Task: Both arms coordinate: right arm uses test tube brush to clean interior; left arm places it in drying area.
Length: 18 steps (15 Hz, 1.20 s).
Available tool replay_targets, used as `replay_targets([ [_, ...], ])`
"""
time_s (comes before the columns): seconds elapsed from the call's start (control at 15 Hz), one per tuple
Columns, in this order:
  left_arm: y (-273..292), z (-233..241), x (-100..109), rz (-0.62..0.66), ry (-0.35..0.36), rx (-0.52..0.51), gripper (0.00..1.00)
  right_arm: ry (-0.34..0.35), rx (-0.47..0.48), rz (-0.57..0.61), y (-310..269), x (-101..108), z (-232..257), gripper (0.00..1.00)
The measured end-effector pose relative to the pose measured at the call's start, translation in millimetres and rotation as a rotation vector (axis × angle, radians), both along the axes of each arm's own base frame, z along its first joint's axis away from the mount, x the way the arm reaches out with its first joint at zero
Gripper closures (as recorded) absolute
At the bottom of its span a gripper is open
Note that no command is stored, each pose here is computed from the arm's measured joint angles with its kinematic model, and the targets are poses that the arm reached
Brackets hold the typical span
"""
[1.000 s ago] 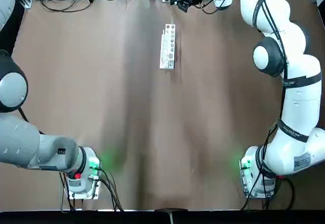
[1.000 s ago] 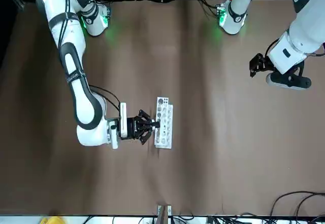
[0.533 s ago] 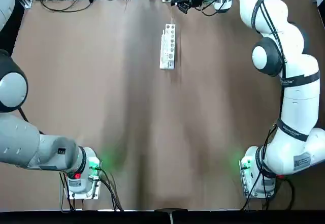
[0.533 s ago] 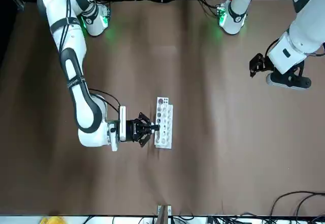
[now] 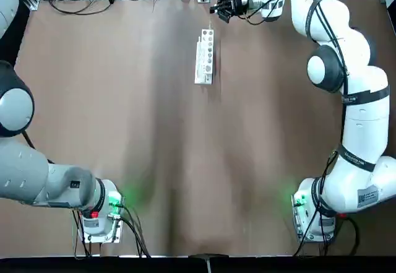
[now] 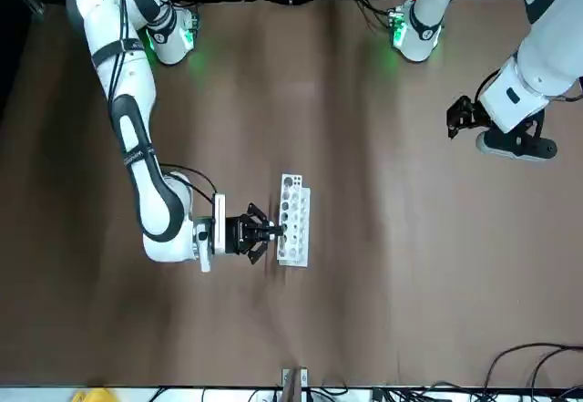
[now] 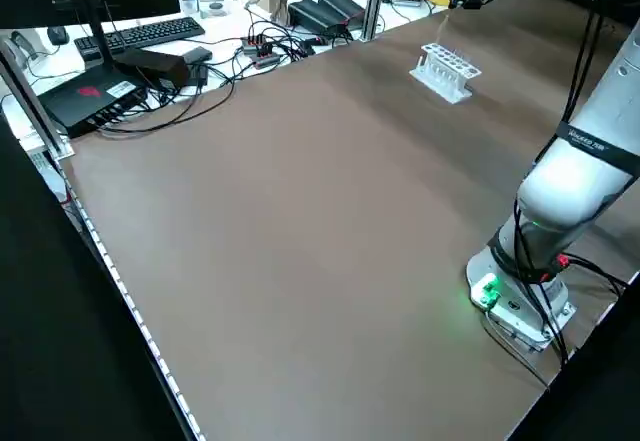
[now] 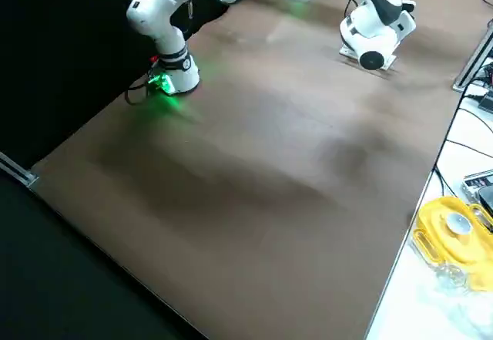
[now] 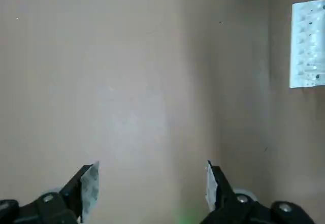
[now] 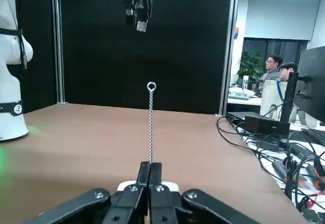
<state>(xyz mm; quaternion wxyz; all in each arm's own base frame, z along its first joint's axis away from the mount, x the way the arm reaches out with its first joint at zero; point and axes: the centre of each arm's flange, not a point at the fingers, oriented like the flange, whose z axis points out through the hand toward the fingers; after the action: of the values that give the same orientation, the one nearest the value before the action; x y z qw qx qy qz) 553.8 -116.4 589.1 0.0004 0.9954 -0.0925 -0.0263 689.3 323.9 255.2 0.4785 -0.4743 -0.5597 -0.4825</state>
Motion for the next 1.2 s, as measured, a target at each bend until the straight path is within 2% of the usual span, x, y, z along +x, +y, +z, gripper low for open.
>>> replay_targets([
  [0.73, -12, -25, 10, -0.019, 0.032, 0.000, 0.00, 0.044, 0.016, -0.017, 3, -4, -22, 0.97],
  [1.0, -31, -47, 16, -0.097, 0.059, -0.004, 0.00, 0.063, 0.011, -0.012, 5, -7, -36, 0.97],
  [1.2, -35, -49, 18, -0.160, 0.068, -0.060, 0.00, 0.063, 0.011, -0.013, 5, -7, -37, 0.97],
])
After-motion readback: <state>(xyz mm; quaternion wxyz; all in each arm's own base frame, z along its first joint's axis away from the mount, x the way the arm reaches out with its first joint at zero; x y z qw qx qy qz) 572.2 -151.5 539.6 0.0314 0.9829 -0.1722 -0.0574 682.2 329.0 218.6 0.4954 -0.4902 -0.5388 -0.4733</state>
